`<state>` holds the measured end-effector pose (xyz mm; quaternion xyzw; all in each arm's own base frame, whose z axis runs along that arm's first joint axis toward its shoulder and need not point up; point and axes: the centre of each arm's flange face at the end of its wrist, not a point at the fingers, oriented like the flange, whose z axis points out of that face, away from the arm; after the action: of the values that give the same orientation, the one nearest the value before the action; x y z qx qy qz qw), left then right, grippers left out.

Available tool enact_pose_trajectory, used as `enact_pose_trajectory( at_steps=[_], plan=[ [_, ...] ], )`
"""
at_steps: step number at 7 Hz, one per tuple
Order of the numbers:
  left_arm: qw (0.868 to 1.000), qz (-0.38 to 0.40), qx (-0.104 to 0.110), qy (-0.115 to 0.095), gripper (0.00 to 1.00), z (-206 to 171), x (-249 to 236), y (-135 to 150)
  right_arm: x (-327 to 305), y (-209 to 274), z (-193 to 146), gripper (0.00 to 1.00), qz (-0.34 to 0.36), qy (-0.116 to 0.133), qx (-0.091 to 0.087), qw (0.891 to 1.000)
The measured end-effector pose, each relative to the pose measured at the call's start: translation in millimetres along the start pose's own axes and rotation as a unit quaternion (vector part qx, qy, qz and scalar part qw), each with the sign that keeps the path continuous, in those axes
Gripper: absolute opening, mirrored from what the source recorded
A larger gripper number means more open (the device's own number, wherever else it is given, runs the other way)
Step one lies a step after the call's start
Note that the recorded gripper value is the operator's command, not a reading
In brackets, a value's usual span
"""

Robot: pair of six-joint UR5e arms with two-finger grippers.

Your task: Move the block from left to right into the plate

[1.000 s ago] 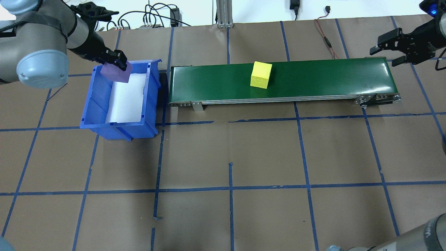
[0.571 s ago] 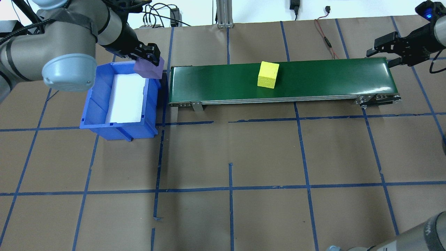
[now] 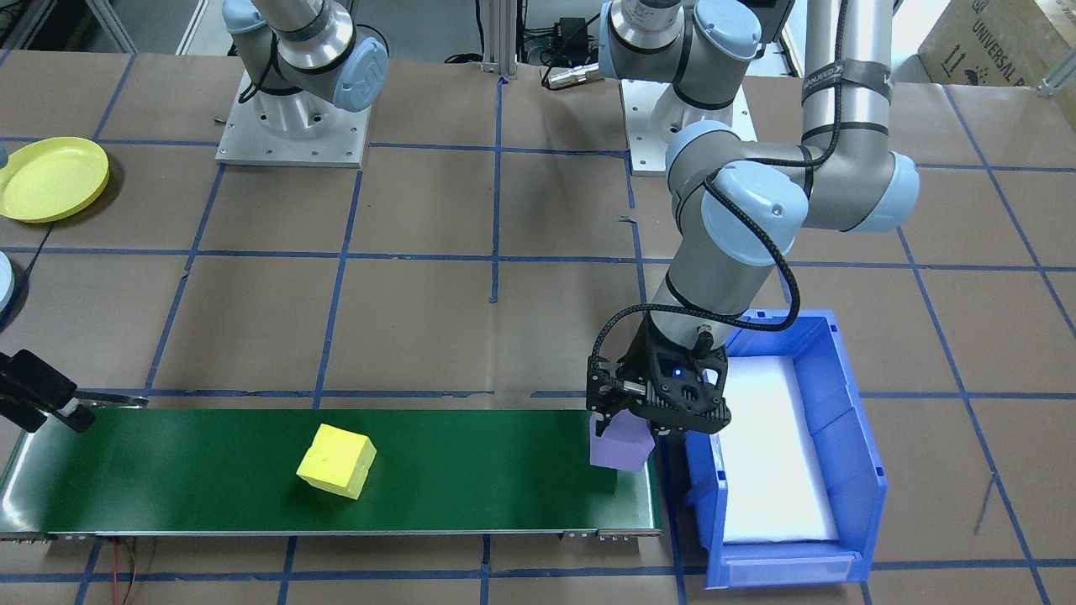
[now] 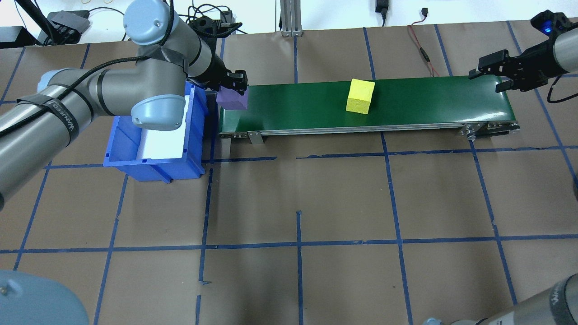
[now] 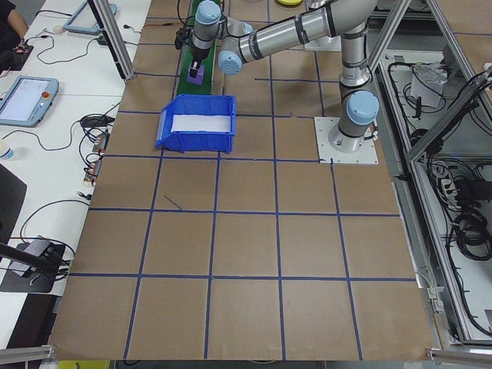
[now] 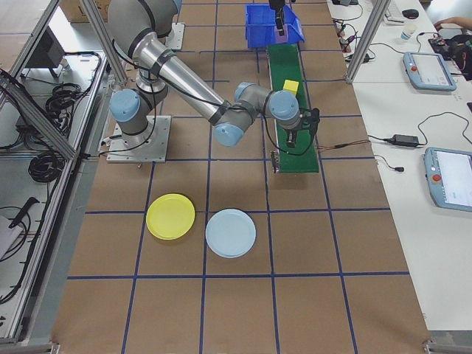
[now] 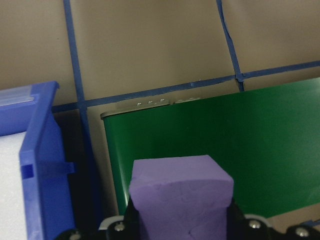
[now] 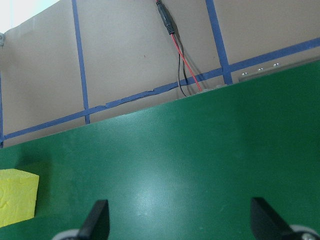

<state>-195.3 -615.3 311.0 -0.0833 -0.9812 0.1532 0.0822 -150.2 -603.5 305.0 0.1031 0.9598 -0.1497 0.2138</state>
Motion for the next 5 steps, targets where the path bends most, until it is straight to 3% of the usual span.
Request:
enact_pose_trajectory(
  at_steps=[1,2,3,5],
  plan=[
    [1.0,-0.003,-0.007,-0.001,0.41,13.9,-1.1,0.9,0.0,0.1,0.0,1.0,0.001,-0.001,0.0,1.0],
    [1.0,-0.004,-0.01,-0.002,0.55,24.6,-2.8,1.0,0.2,0.2,0.1,1.0,0.001,-0.001,0.0,1.0],
    [1.0,-0.006,-0.008,-0.002,1.0,29.9,-3.5,0.0,0.2,0.2,0.1,1.0,0.001,-0.001,0.0,1.0],
    [1.0,-0.031,0.004,-0.004,1.0,18.7,-1.7,-4.0,0.7,0.7,0.4,1.0,0.002,-0.001,0.0,1.0]
  ],
)
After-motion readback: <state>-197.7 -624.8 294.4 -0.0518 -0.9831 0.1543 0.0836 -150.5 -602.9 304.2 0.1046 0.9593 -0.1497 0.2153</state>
